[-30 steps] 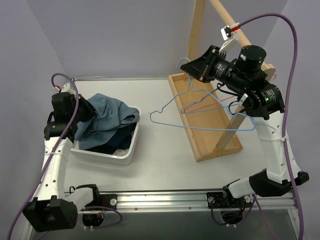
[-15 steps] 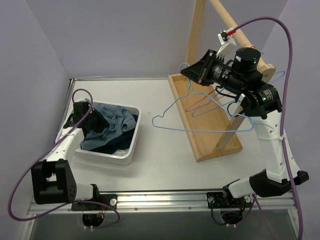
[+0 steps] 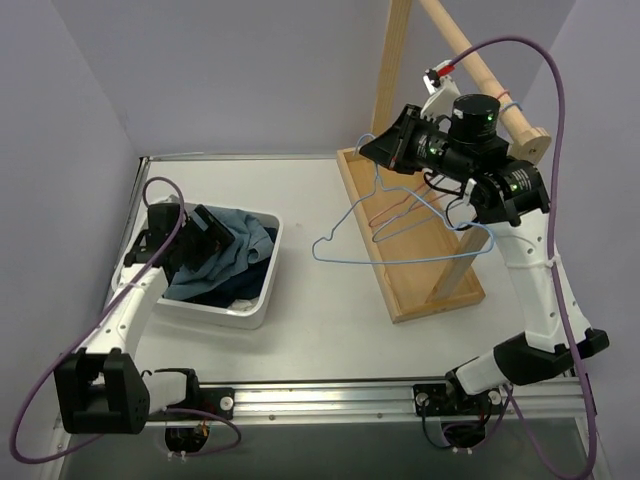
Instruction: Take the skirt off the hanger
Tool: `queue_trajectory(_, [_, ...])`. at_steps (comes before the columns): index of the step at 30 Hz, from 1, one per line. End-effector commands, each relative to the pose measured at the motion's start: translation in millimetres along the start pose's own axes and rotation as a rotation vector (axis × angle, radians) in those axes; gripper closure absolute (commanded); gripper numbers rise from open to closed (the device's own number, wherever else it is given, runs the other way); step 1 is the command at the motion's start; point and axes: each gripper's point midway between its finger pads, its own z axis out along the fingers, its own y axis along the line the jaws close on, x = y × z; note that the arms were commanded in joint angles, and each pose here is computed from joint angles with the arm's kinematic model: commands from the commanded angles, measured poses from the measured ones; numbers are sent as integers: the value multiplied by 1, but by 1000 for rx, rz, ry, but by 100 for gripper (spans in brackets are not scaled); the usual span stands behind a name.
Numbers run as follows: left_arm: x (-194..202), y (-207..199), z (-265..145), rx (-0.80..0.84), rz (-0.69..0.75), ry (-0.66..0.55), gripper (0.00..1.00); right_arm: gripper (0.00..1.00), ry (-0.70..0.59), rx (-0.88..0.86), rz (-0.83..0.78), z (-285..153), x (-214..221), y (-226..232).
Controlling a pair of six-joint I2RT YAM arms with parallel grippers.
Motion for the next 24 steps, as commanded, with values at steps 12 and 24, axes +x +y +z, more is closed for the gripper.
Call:
queue_trajectory(12, [-15, -44, -136, 121, -82, -252, 6, 100, 52, -13, -14, 46, -4, -11])
queue_trajectory(24, [-23, -184, -205, 471, 380, -265, 5, 100, -20, 81, 26, 70, -12, -29])
